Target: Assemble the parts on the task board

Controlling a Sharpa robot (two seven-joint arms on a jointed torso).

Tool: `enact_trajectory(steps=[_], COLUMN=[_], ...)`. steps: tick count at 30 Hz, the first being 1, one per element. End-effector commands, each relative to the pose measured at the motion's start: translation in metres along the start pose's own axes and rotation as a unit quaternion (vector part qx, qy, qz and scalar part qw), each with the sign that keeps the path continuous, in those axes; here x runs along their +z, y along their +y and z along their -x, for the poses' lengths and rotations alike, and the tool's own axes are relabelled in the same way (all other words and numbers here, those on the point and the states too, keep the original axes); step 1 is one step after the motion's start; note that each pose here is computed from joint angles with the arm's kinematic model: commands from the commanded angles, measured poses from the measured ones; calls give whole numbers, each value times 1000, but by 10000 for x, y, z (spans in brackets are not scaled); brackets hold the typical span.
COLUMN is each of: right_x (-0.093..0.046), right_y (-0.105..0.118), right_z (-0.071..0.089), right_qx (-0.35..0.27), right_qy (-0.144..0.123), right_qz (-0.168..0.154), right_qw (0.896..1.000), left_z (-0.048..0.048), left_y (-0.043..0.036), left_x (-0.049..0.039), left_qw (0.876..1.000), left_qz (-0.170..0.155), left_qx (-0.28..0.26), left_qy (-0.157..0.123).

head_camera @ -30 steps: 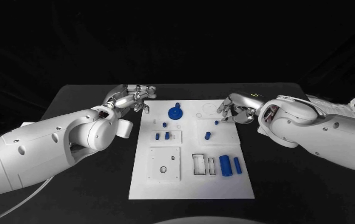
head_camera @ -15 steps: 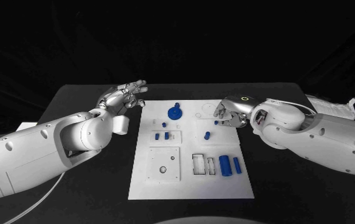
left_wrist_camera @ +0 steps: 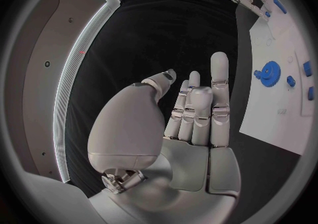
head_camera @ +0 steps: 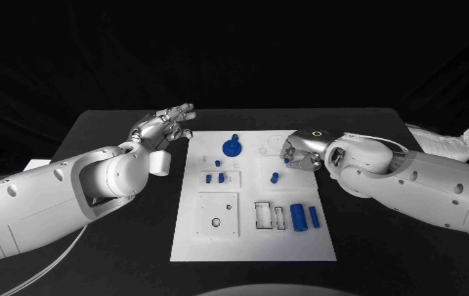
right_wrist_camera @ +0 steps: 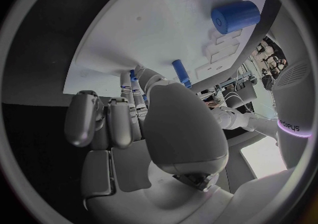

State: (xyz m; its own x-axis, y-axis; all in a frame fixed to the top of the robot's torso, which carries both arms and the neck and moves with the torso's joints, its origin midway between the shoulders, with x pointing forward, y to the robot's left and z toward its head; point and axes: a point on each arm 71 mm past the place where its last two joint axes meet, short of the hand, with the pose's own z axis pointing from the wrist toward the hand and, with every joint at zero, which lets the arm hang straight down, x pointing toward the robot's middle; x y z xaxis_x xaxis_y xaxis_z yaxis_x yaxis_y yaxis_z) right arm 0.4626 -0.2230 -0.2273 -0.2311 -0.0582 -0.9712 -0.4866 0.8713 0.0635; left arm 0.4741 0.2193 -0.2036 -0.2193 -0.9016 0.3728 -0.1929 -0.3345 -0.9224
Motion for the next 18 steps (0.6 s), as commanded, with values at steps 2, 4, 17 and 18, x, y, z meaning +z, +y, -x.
enact_trajectory(steps=[2, 4, 17, 18], right_x=[4, 5, 43, 45], right_y=[14, 17, 79, 86], right_z=[-66, -70, -67, -66], right_qx=[-12, -12, -40, -41], right_qy=[23, 25, 15, 14], right_qz=[1, 1, 0, 0], right_qw=[1000, 1000, 999, 999], left_z=[-17, -7, 5, 5], left_y=[-9, -11, -10, -10], left_x=[-3, -1, 2, 2], left_qw=[1000, 1000, 1000, 1000], left_qz=[-5, -5, -5, -5], left_qx=[-3, 0, 8, 8], left_qy=[11, 11, 10, 10])
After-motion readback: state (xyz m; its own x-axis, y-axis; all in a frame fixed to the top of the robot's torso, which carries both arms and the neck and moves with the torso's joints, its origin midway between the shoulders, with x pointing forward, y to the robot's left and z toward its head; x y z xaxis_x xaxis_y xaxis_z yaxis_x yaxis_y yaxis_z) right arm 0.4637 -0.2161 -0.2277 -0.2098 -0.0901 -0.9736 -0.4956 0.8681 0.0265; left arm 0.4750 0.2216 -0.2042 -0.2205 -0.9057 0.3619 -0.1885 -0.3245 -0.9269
